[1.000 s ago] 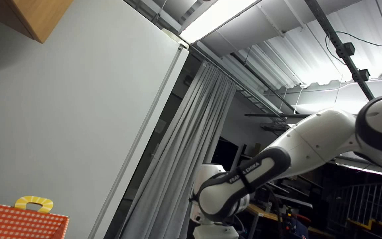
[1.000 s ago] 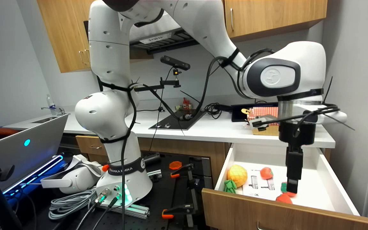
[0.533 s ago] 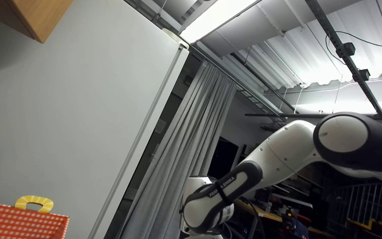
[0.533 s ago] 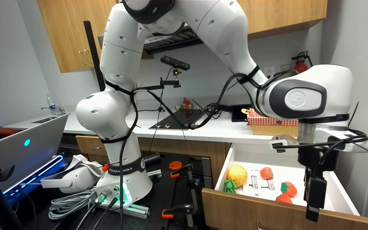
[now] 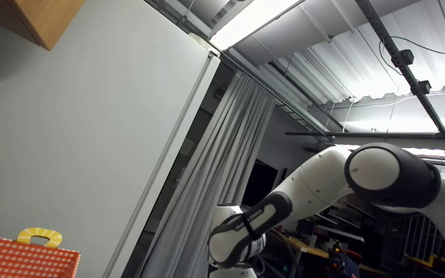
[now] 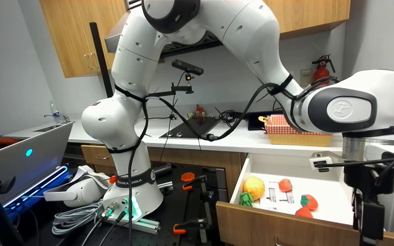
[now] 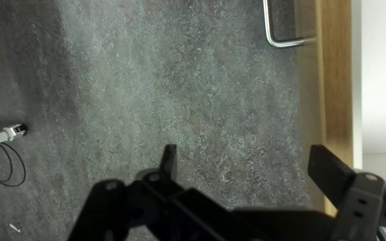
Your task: Close the open drawer
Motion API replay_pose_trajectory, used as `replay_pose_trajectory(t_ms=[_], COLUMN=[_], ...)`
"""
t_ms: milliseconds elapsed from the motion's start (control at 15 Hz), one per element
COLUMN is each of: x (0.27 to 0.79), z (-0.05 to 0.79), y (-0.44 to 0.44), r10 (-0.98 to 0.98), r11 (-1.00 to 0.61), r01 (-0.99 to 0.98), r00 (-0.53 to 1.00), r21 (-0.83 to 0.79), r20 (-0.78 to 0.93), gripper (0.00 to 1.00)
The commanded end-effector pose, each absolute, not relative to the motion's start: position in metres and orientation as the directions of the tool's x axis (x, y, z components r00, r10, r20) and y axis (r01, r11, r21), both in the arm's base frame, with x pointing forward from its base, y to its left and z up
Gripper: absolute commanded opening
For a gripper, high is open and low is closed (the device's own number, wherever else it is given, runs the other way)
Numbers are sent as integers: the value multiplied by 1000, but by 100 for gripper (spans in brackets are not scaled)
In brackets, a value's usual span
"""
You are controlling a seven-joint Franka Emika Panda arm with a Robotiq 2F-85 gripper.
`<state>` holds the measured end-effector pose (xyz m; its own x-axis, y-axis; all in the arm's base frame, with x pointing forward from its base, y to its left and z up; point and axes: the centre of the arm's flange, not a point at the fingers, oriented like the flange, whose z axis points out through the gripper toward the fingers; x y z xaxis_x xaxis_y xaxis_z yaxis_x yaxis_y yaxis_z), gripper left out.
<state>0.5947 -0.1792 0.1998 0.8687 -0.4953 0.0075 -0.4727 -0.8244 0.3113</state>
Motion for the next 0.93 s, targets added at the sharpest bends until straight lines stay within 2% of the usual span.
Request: replay_pose_trajectory(t_ms=[0, 133, 200, 267, 867], x=[608, 607, 606, 606, 605], z=[190, 184, 181, 177, 169], y=[-196, -203, -205, -206, -170], r10=[-510, -516, -517, -517, -527], r11=[-803, -795, -795, -796, -825], r01=[-483, -486, -487, -487, -509], r00=[860, 857, 856, 856, 849], r21=[350, 362, 361, 359, 247], r20=[18, 17, 15, 13, -12], gripper=[100, 100, 75, 74, 4])
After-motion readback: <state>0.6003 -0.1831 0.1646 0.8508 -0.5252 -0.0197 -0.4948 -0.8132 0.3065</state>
